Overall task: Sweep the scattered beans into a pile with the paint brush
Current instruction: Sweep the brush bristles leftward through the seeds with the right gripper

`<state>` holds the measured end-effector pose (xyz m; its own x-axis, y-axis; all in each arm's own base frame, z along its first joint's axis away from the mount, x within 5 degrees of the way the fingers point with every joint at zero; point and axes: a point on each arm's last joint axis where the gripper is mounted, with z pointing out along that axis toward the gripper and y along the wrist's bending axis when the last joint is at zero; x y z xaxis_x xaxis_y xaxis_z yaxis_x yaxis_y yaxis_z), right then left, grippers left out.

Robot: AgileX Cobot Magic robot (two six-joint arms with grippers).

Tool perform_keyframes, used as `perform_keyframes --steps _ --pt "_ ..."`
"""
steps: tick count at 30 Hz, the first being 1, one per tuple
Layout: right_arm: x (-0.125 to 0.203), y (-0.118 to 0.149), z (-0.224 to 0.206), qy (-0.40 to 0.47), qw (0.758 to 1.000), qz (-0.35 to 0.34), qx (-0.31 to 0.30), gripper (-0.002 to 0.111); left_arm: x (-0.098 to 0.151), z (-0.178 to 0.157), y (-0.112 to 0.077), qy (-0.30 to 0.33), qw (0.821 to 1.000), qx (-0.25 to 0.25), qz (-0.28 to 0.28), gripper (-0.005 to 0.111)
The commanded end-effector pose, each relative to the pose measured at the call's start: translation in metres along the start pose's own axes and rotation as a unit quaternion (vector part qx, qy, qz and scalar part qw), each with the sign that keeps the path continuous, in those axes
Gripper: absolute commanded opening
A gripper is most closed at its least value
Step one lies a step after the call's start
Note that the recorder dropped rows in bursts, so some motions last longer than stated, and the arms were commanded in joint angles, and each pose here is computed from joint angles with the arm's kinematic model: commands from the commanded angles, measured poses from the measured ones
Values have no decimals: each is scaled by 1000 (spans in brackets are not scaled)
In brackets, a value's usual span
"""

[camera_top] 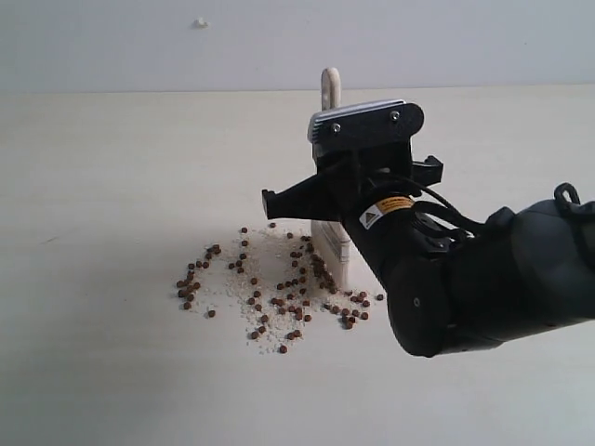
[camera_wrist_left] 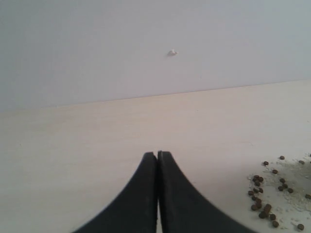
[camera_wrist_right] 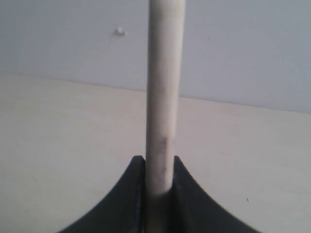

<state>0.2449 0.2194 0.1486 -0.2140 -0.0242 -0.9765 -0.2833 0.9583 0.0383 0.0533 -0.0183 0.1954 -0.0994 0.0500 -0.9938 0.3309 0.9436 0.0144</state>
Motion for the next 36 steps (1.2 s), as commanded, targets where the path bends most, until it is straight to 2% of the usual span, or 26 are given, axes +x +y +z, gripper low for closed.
perform_keyframes --steps 1,6,9,11,14,18,25,31,36 --pt "-21 2 -1 -37 999 -7 10 0 -1 0 0 -5 1000 3 -7 0" --pt "-34 -24 -20 -12 992 -74 104 0 -1 0 0 -5 1000 3 -7 0" --pt "-15 -43 -35 35 985 -80 149 0 -1 0 0 -5 1000 3 -7 0" --pt "0 -50 -41 58 983 -76 159 0 -1 0 0 -5 1000 3 -7 0" --pt "15 -45 -39 94 987 -45 126 0 -1 0 0 -5 1000 3 -7 0" --pt "22 -32 -33 86 994 12 64 0 -1 0 0 -5 1000 3 -7 0" --pt "31 -21 -22 87 993 73 44 0 -1 0 0 -5 1000 3 -7 0" --pt "13 1 5 55 992 108 22 0 -1 0 0 -5 1000 3 -7 0" --pt "-12 3 1 25 995 100 16 0 -1 0 0 -5 1000 3 -7 0"
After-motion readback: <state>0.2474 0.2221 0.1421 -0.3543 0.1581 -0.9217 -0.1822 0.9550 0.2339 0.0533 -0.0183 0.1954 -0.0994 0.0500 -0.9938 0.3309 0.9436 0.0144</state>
